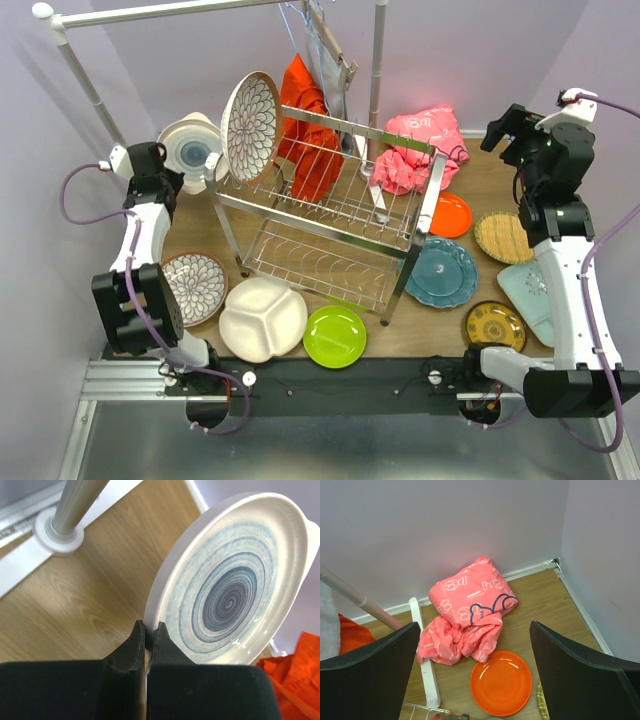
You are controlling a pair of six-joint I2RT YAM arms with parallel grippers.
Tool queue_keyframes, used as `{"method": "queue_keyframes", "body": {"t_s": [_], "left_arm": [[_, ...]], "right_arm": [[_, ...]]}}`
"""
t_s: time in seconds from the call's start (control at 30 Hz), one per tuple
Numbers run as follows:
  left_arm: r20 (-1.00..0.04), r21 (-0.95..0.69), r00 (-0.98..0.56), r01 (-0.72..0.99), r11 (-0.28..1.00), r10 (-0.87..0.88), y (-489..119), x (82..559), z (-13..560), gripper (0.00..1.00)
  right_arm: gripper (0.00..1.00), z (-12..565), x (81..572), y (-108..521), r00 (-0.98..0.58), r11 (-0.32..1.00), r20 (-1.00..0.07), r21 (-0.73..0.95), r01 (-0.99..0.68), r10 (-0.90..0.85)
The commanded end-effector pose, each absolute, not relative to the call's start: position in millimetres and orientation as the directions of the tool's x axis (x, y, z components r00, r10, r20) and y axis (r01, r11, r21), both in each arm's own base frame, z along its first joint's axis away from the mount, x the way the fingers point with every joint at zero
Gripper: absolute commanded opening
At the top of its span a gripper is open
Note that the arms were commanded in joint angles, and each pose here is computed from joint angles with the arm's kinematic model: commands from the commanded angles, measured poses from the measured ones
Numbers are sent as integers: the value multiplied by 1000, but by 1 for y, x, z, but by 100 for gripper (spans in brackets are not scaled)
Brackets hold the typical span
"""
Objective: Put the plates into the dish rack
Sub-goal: Grab a plate with the left arm, then pass the plate from the left arm to the right
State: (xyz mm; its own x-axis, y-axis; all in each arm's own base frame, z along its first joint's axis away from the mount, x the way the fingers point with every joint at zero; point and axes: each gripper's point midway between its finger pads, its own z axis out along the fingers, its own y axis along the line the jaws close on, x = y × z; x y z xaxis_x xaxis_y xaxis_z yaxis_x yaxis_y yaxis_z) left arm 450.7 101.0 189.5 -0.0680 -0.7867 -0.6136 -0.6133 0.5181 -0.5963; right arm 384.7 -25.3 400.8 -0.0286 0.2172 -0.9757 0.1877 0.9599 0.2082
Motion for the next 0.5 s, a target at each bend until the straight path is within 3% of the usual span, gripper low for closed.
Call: {"method": "queue_keyframes", "body": {"t_s": [0.0, 0.47], "left_arm": [[-694, -687, 107, -392, 612, -712, 104, 446, 308, 0], [-726, -682, 174, -311, 662, -666, 97, 400, 385, 0]], "right_arm": [[100, 433, 375, -24, 28, 978, -988, 154, 143, 151], [100, 480, 371, -8, 117, 999, -993, 22, 25, 19]]}}
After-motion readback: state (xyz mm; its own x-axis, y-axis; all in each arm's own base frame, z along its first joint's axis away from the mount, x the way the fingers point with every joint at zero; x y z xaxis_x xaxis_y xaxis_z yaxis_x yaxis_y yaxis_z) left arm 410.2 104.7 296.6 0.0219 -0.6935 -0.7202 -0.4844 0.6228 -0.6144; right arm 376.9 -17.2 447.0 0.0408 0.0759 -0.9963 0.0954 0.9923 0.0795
